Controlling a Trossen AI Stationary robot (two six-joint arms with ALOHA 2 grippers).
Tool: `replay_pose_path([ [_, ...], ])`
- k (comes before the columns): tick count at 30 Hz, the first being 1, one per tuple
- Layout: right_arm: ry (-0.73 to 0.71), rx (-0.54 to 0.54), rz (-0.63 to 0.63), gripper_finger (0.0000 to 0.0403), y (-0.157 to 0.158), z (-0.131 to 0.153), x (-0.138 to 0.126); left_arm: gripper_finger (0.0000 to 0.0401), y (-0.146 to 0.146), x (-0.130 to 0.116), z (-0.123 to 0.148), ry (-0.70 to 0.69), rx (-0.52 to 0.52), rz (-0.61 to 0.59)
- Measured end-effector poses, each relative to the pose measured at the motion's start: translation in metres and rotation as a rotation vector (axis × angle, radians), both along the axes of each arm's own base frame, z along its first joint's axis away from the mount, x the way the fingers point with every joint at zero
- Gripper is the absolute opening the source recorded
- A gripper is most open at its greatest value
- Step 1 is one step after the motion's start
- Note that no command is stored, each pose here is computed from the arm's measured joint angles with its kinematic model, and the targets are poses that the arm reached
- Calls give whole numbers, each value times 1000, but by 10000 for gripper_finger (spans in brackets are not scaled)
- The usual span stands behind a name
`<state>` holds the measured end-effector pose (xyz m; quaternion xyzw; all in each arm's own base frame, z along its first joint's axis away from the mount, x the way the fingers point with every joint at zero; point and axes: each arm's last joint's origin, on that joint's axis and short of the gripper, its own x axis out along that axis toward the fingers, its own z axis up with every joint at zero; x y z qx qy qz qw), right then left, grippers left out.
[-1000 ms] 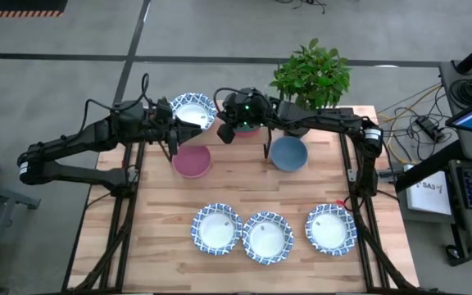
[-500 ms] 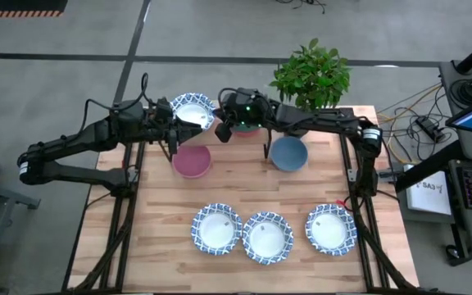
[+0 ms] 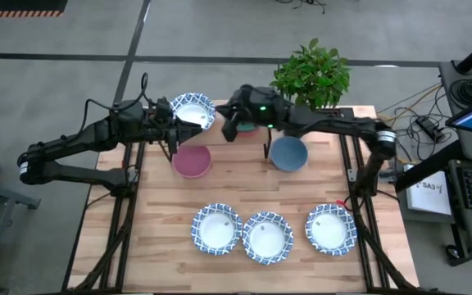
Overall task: Place and stack bowls onto a shelf
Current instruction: Stack the white pattern paper bowl on top of the white pattern paper bowl on the shelf
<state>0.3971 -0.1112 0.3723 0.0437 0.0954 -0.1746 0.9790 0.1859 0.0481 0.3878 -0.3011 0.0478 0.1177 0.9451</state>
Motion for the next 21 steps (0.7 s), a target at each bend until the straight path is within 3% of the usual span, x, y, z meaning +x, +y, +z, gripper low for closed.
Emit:
replay_pose_path([
  [6,101,19,43,9,27,30,-44,86,0,1,-1,10,-2,0],
  [12,193,142,20,9,39,47,-88,86,1,5,-12,105,-28,-1],
  [21,215,249,85,9,78,55,-109,86,-5,13,-39,335,-129,-141],
])
